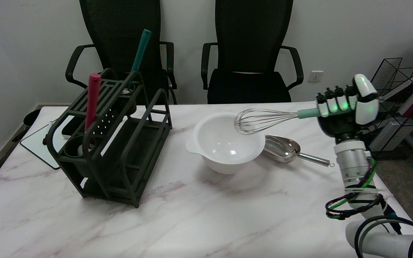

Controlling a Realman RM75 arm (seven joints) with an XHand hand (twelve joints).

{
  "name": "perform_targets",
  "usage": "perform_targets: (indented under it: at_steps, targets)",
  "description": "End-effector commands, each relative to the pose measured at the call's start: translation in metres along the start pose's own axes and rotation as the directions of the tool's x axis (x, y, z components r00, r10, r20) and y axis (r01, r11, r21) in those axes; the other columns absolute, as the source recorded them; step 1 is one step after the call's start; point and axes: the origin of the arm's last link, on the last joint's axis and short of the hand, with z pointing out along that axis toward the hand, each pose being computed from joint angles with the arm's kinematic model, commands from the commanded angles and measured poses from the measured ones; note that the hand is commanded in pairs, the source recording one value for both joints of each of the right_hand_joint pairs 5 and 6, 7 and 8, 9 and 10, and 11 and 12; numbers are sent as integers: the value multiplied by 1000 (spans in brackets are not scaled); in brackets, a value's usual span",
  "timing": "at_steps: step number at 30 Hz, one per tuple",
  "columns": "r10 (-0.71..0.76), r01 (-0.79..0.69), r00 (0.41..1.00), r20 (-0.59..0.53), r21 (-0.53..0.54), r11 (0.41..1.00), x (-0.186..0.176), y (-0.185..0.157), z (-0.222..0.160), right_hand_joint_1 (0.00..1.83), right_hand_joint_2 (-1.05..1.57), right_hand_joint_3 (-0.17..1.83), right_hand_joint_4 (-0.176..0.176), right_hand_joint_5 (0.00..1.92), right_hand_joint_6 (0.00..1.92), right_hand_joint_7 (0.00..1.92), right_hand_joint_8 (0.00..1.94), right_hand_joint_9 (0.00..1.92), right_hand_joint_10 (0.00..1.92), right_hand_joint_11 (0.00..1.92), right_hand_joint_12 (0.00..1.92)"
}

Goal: Place the whisk into the mixing bowl.

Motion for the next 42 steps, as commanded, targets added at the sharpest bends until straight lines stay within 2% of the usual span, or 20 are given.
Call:
perform_targets:
  at_steps: [1,8,15,24,35,42]
  targets:
    - [-137,180,979,151,-319,931,-36,51,42,953,1520,871,0,1920,1920,1920,1920,1920,1920,1920,1920]
    - [-190,254,959,208,-346,903,-33,68,62,968,1571,685,0,1920,1920,1920,1920,1920,1920,1920,1920]
    - [-223,308,942,252,-384,870,-26,90,77,978,1571,598,0,1920,1920,1920,1920,1920,1920,1920,1920]
    - [-294,366,927,231,-393,844,-2,86,82,981,1571,495,0,1920,1920,1920,1920,1920,1920,1920,1920]
    - [-286,343,933,219,-294,892,-2,65,91,977,1571,472,0,1920,1920,1920,1920,1920,1920,1920,1920]
    - [-320,367,927,194,-305,879,10,61,90,977,1571,472,0,1920,1920,1920,1920,1920,1920,1920,1920]
